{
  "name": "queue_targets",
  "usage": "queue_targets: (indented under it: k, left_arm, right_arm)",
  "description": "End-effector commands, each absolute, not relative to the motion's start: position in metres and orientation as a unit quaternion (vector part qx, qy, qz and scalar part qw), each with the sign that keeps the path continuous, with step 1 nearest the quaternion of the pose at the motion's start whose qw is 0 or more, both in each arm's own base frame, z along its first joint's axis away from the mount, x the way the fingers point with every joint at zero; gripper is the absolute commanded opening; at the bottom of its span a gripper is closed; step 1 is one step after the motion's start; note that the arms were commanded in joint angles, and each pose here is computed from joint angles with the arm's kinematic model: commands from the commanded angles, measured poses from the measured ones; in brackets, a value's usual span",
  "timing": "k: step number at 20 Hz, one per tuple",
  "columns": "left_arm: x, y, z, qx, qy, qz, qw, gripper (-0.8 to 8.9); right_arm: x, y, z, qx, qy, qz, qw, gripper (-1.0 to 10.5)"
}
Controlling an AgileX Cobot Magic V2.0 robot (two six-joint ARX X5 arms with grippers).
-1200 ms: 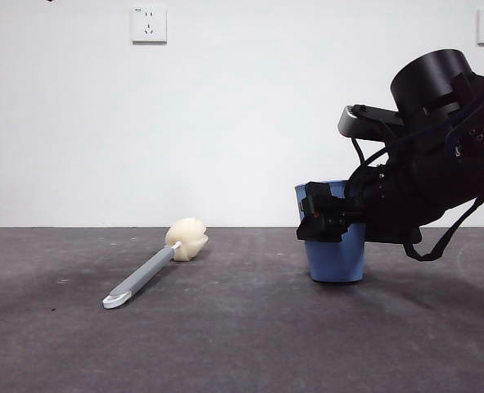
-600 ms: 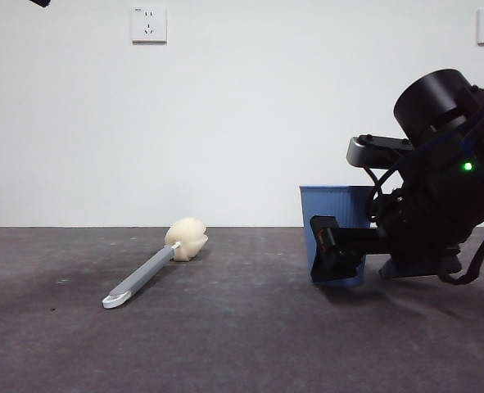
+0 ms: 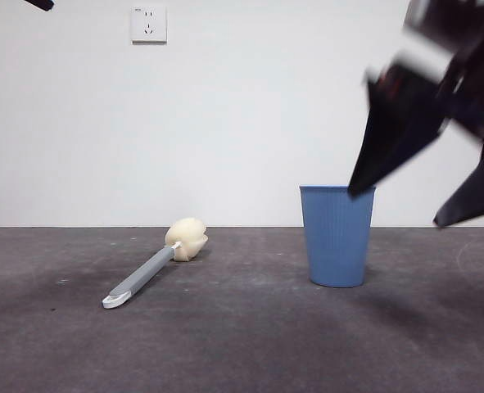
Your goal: Pick up the cup brush,pick up the cup,insert the brush into the cup,clean the cup,put the cup brush back,put the cup back to the fixed position on the table
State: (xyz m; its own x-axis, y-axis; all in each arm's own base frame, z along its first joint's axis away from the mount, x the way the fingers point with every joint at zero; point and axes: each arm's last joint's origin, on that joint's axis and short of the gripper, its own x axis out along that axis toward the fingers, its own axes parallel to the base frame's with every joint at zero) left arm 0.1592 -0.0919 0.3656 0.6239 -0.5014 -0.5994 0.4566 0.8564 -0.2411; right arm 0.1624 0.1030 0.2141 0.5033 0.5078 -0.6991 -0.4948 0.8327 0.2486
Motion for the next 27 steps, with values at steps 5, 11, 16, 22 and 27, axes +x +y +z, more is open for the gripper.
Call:
queue_targets:
  k: [5,11,16,22,27]
  left_arm:
    - [0.149,-0.093,0.357,-0.034,0.401,-0.350,0.846,1.90]
    - [0.146,-0.092,0.354,-0.027,0.419,-0.363,0.832,-0.04]
    - [0.146,-0.092,0.354,-0.027,0.420,-0.361,0.832,-0.03]
    - [0.147,-0.093,0.355,-0.027,0.412,-0.363,0.835,-0.03]
    - [0.147,-0.093,0.355,-0.027,0.411,-0.363,0.836,-0.03]
  right_arm:
    - [0.106,0.082,0.278,0.021,0.439,0.333,0.834,1.7]
    - [0.093,0.075,0.305,0.032,0.417,0.346,0.840,0.0]
    - [0.094,0.075,0.305,0.031,0.417,0.342,0.842,0.0]
    - [0.094,0.075,0.305,0.031,0.417,0.342,0.842,0.0]
    - [0.094,0.075,0.305,0.031,0.417,0.342,0.842,0.0]
